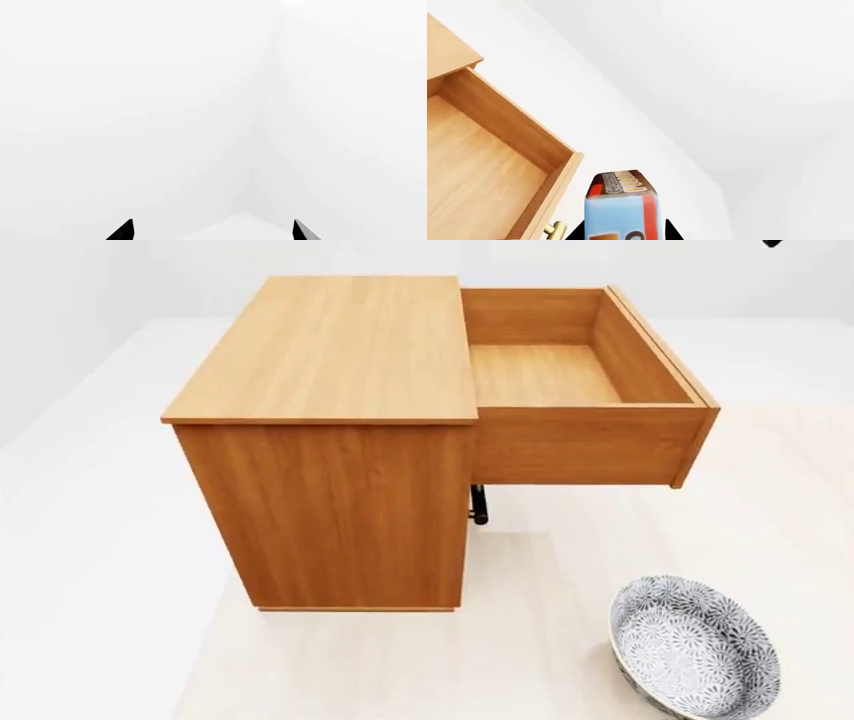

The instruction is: Put the chocolate pudding in the top drawer of the cabinet and close it.

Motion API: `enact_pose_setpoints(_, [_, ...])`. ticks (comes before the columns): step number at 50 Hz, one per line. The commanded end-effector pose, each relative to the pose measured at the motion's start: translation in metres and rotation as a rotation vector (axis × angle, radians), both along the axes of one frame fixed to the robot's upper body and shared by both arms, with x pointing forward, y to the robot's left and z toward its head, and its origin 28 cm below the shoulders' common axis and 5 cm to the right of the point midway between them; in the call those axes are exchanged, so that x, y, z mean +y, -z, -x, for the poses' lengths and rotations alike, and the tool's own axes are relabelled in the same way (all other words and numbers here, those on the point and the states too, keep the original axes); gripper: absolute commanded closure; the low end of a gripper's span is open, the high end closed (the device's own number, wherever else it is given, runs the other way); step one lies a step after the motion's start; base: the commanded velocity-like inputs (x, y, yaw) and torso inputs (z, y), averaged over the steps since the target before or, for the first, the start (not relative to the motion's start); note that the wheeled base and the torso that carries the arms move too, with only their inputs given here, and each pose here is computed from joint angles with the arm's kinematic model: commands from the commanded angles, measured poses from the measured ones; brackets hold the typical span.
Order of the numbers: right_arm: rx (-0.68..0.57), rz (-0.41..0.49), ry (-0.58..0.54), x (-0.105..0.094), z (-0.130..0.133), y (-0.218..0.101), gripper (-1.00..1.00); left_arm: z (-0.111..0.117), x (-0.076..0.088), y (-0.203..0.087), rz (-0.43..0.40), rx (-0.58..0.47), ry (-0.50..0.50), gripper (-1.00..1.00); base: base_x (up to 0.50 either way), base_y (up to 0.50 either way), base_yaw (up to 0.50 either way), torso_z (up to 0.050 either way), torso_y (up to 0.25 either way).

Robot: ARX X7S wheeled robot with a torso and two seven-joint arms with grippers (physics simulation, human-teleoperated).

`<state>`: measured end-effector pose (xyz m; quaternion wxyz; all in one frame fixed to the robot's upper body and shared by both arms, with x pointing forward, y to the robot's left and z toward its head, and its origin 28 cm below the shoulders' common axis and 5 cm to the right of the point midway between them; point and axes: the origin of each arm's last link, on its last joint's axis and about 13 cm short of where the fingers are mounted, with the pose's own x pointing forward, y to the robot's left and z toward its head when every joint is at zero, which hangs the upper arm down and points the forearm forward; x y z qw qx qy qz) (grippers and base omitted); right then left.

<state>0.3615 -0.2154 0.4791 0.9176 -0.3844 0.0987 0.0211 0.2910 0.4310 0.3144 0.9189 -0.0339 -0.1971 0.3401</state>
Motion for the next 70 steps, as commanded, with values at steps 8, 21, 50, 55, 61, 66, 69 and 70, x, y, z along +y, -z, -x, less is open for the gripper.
enact_pose_setpoints(8, [-0.028, 0.007, -0.128, 0.028, -0.020, 0.015, 1.00, 0.012, -0.012, 0.019, -0.067, 0.020, 0.072, -1.00, 0.00, 0.00, 0.00, 0.000, 0.000])
enact_pose_setpoints(21, [-0.016, 0.007, -0.183, 0.039, -0.029, 0.025, 1.00, 0.012, -0.043, 0.043, -0.119, 0.051, 0.246, -1.00, 0.00, 0.00, 0.00, 0.000, 0.000])
enact_pose_setpoints(50, [-0.009, -0.016, -0.215, 0.050, -0.044, 0.054, 1.00, 0.041, -0.065, 0.079, -0.138, 0.080, 0.362, -1.00, 0.00, 0.00, 0.00, 0.000, 0.000])
enact_pose_setpoints(55, [-0.004, -0.022, -0.203, 0.049, -0.045, 0.059, 1.00, 0.044, -0.068, 0.084, -0.137, 0.087, 0.369, -1.00, 0.00, 0.00, 0.00, 0.000, 0.000])
enact_pose_setpoints(61, [0.004, -0.031, -0.187, 0.047, -0.047, 0.066, 1.00, 0.047, -0.070, 0.090, -0.132, 0.100, 0.370, -1.00, 0.00, 0.00, 0.00, 0.000, 0.000])
enact_pose_setpoints(66, [0.009, -0.039, -0.187, 0.048, -0.049, 0.072, 1.00, 0.048, -0.072, 0.095, -0.129, 0.108, 0.372, -1.00, 0.00, 0.00, 0.00, 0.000, 0.000])
enact_pose_setpoints(69, [0.013, -0.044, -0.187, 0.048, -0.050, 0.075, 1.00, 0.048, -0.072, 0.097, -0.127, 0.112, 0.370, -1.00, 0.00, 0.00, 0.00, 0.000, 0.000])
enact_pose_setpoints(70, [0.015, -0.045, -0.187, 0.048, -0.051, 0.077, 1.00, 0.048, -0.072, 0.097, -0.126, 0.113, 0.369, -1.00, 0.00, 0.00, 0.00, 0.000, 0.000])
